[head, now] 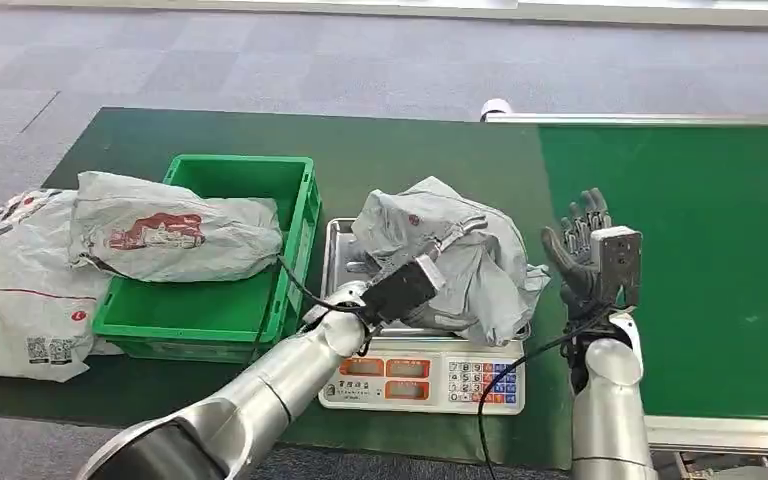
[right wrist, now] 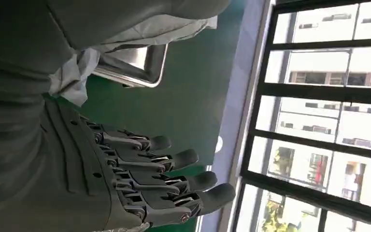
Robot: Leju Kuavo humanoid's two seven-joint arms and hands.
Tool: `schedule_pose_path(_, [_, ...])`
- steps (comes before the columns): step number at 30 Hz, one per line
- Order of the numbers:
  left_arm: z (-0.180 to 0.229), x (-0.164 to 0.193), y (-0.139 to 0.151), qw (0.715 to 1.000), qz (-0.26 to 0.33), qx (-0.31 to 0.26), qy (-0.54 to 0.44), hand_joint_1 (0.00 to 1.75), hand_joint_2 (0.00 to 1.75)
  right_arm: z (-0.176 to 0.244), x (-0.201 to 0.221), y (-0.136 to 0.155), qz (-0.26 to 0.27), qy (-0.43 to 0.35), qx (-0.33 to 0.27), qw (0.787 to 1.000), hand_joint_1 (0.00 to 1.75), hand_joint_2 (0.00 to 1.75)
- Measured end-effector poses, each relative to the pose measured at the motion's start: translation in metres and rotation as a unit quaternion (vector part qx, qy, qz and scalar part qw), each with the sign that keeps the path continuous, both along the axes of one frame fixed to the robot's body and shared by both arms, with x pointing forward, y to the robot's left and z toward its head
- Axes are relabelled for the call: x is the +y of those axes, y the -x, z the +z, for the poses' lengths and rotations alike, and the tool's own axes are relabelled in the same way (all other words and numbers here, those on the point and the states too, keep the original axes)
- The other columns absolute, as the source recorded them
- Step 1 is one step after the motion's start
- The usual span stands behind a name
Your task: Moved the parcel from conveyor to table for the left to box.
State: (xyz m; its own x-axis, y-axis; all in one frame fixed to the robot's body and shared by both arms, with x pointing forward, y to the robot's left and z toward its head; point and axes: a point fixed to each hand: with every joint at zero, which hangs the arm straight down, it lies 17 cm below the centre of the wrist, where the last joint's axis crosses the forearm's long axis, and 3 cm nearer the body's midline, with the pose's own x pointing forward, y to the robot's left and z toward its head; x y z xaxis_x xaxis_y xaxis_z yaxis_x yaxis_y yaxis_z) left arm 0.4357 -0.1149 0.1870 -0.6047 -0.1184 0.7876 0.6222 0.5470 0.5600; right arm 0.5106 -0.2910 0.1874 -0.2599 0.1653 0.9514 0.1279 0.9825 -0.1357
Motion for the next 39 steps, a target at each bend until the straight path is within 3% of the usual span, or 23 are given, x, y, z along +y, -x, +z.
schedule_pose_path(4, [-0.032, -0.008, -0.005, 0.984, 0.045, -0.090, -0.145, 0.00, 1.75, 0.005, -0.005, 0.000, -0.002, -0.013, -0.009, 1.000, 0.00, 1.75])
schedule_pose_path(9, [-0.058, -0.021, 0.014, 0.962, 0.015, -0.148, -0.227, 0.00, 1.75, 0.012, -0.004, -0.002, 0.000, -0.017, -0.018, 1.000, 0.00, 1.75])
schedule_pose_path(18, [-0.072, -0.024, 0.024, 0.949, -0.009, -0.174, -0.262, 0.00, 1.75, 0.014, -0.004, -0.003, 0.001, -0.017, -0.020, 1.000, 0.00, 1.75])
schedule_pose_path(22, [-0.085, -0.022, 0.025, 0.930, -0.022, -0.198, -0.308, 0.00, 1.75, 0.013, 0.000, -0.003, 0.013, -0.020, -0.019, 1.000, 0.00, 1.75])
schedule_pose_path(26, [-0.099, -0.002, -0.003, 0.896, 0.042, -0.209, -0.389, 0.00, 1.75, 0.009, 0.010, -0.003, 0.036, -0.042, -0.024, 0.998, 0.00, 1.75])
schedule_pose_path(39, [-0.103, 0.014, -0.019, 0.875, 0.055, -0.219, -0.429, 0.00, 1.75, -0.005, 0.038, -0.010, 0.084, -0.044, -0.007, 0.995, 0.00, 1.75])
